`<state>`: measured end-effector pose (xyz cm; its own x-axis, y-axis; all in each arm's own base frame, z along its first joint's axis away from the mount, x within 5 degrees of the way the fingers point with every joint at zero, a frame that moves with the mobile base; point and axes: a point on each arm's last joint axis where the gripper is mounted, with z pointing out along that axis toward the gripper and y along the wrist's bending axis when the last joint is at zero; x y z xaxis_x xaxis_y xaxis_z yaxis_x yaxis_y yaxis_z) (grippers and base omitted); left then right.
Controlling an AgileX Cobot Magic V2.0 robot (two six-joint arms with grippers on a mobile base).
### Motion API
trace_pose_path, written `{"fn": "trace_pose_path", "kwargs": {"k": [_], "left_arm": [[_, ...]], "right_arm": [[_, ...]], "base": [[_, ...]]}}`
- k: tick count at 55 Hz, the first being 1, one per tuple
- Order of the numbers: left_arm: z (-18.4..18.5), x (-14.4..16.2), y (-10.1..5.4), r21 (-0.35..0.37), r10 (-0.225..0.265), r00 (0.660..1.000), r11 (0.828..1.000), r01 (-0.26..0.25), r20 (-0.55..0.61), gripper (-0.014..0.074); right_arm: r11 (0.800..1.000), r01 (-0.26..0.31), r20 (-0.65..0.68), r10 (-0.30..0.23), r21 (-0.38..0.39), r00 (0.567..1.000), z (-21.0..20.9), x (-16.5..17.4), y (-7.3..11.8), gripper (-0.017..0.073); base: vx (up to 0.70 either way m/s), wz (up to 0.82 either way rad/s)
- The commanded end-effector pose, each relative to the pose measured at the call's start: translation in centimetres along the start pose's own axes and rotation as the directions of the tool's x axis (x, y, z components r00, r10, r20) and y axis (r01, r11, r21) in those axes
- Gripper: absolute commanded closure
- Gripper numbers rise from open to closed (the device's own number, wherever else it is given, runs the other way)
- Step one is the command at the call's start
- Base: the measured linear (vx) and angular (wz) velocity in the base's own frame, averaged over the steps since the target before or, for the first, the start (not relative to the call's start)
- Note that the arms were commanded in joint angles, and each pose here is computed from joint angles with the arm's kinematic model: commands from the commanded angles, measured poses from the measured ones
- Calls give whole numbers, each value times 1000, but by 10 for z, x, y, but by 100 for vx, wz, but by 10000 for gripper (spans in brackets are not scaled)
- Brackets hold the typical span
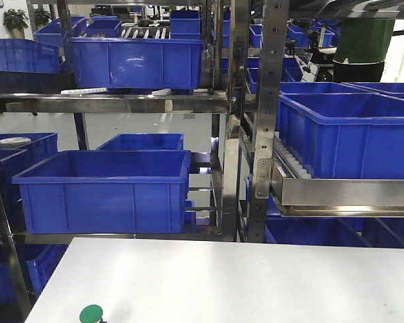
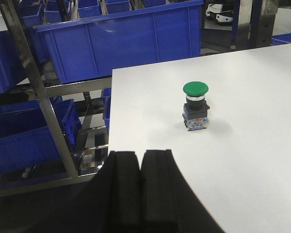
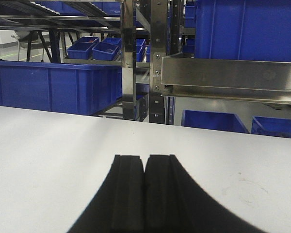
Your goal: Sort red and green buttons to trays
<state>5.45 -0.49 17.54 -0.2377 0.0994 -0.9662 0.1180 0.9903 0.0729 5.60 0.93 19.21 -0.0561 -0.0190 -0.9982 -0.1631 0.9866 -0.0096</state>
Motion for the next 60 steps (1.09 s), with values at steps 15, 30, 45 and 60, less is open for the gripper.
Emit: {"fn": "trace_pose_path", "kwargs": {"k": [15,30,45,60], "left_arm": [[-2,-16,1,-2,5,996,1000,-5,92,599],[-2,-16,1,-2,4,996,1000,-4,92,599],[-2,-16,1,-2,4,996,1000,-4,92,599],[-7,-36,1,-5,3,967,1000,-2,254,599]], "right_arm": [[1000,10,80,-10,7,997,0,-5,0,567],[1000,10,80,-10,7,997,0,-5,0,567],[1000,10,80,-10,7,997,0,-5,0,567],[1000,10,80,-10,7,997,0,-5,0,567]], "base": [[0,0],[0,0],[0,0],[0,0]]}}
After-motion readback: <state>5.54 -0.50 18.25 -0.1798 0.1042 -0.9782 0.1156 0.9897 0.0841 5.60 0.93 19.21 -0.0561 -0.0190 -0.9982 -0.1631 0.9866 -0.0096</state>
